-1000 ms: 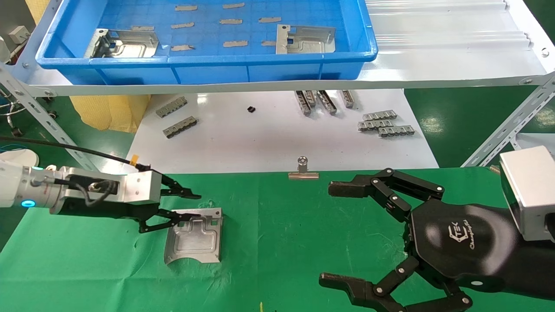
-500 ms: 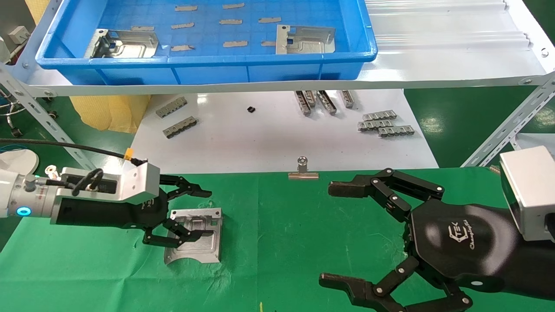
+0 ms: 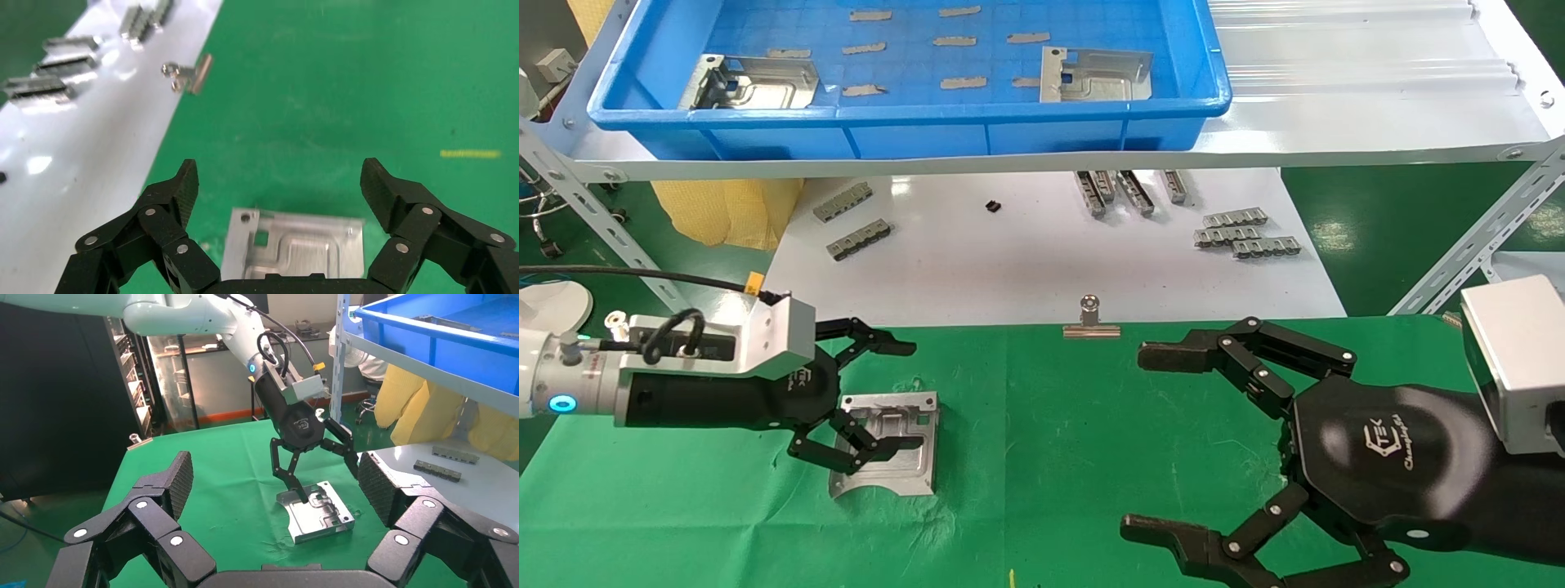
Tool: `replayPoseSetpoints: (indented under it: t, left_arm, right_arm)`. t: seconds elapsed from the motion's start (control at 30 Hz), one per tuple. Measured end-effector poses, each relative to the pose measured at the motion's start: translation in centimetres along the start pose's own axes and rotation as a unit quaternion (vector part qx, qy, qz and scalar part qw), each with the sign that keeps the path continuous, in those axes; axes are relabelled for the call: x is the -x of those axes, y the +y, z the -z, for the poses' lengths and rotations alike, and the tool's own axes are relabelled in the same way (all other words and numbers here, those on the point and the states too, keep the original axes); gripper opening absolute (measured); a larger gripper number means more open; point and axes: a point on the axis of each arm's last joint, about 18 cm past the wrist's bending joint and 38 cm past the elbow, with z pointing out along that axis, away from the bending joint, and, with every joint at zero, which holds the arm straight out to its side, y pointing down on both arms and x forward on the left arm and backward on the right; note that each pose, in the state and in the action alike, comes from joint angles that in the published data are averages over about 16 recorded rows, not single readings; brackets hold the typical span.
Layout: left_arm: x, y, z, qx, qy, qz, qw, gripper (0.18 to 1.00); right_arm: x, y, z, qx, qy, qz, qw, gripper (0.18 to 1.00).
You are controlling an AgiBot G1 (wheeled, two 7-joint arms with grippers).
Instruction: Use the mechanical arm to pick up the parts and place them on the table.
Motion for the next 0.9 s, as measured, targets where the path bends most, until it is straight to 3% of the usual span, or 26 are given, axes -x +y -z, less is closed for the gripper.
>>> replayPoseSetpoints:
  t: [0.27, 0.9]
  left_arm:
    - [-0.9, -0.8, 0.4, -0.043, -0.011, 0.019, 0.9988, 0.986]
    - [-4.0, -3.8, 2.8, -0.133, -0.018, 0.055, 0.9894, 1.001]
  right_arm:
    - [0.0, 0.0, 0.0, 0.000, 0.000, 0.000, 1.000, 1.000]
    - [0.0, 0.0, 0.0, 0.000, 0.000, 0.000, 1.000, 1.000]
